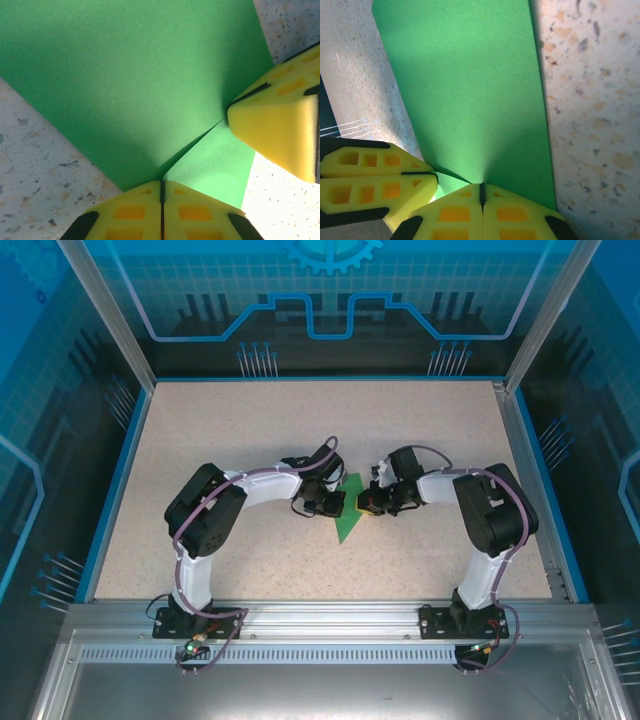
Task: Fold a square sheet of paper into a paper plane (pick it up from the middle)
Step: Third fold the triangle at the center of the table.
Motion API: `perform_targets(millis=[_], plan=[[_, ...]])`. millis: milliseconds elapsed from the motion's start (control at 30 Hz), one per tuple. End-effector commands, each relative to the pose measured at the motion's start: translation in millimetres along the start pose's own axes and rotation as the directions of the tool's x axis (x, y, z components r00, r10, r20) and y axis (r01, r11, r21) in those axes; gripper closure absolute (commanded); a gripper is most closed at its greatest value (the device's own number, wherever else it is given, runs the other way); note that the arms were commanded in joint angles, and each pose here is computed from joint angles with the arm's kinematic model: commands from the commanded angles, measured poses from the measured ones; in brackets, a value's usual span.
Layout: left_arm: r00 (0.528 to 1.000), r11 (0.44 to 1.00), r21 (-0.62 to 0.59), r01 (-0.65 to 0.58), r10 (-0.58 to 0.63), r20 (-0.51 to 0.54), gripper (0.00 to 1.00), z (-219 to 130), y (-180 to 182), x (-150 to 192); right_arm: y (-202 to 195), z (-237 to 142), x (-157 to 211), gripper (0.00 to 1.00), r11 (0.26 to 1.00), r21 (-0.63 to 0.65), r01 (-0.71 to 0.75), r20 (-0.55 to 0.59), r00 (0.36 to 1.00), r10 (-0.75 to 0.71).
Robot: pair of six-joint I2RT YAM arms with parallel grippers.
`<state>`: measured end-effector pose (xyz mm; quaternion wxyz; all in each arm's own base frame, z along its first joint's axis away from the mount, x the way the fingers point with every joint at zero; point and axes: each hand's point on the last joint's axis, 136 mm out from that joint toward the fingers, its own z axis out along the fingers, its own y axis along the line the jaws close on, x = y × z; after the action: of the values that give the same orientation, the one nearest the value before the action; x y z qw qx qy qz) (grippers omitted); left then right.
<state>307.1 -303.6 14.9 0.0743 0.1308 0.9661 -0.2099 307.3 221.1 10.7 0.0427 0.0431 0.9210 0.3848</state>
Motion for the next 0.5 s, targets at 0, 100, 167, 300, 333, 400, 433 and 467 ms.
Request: perform_targets(millis=[0, 100, 167, 300, 333, 400, 433, 467], plan=[[0.999, 0.996, -0.082, 0.022, -0.026, -0.040, 0.88, -2.3, 16.5, 12.6, -27.7, 9.0, 17.1, 0.98, 0.994, 0.100, -0.049, -0.037, 0.998, 0.053], [0.999, 0.992, -0.116, 0.043, -0.043, 0.005, 0.78, -15.9, 17.4, 4.2, -29.8, 10.7, 22.2, 0.98, 0.991, 0.114, -0.068, -0.032, 0.997, 0.072], [0.997, 0.988, -0.140, 0.065, -0.058, 0.051, 0.71, -30.5, 17.9, -3.3, -28.7, 11.0, 23.3, 0.98, 0.990, 0.113, -0.080, -0.017, 0.996, 0.083], [0.986, 0.976, -0.167, 0.139, -0.120, 0.119, 0.61, -55.4, 18.7, -10.9, -27.5, 11.9, 26.1, 0.98, 0.986, 0.129, -0.105, 0.003, 0.994, 0.106], [0.980, 0.969, -0.179, 0.168, -0.145, 0.134, 0.60, -60.9, 20.4, -11.5, -28.6, 12.1, 27.4, 0.98, 0.984, 0.140, -0.111, 0.008, 0.994, 0.111], [0.972, 0.964, -0.165, 0.207, -0.183, 0.148, 0.61, -69.2, 17.3, -11.0, -29.4, 11.7, 28.4, 0.98, 0.981, 0.151, -0.126, 0.018, 0.992, 0.125], [0.966, 0.966, -0.123, 0.227, -0.208, 0.154, 0.62, -72.4, 10.2, -11.5, -29.6, 11.8, 29.1, 0.98, 0.980, 0.150, -0.132, 0.022, 0.991, 0.130], [0.962, 0.969, -0.066, 0.238, -0.226, 0.150, 0.64, -72.9, 0.9, -11.1, -29.0, 11.8, 29.2, 0.97, 0.979, 0.146, -0.140, 0.028, 0.990, 0.138]])
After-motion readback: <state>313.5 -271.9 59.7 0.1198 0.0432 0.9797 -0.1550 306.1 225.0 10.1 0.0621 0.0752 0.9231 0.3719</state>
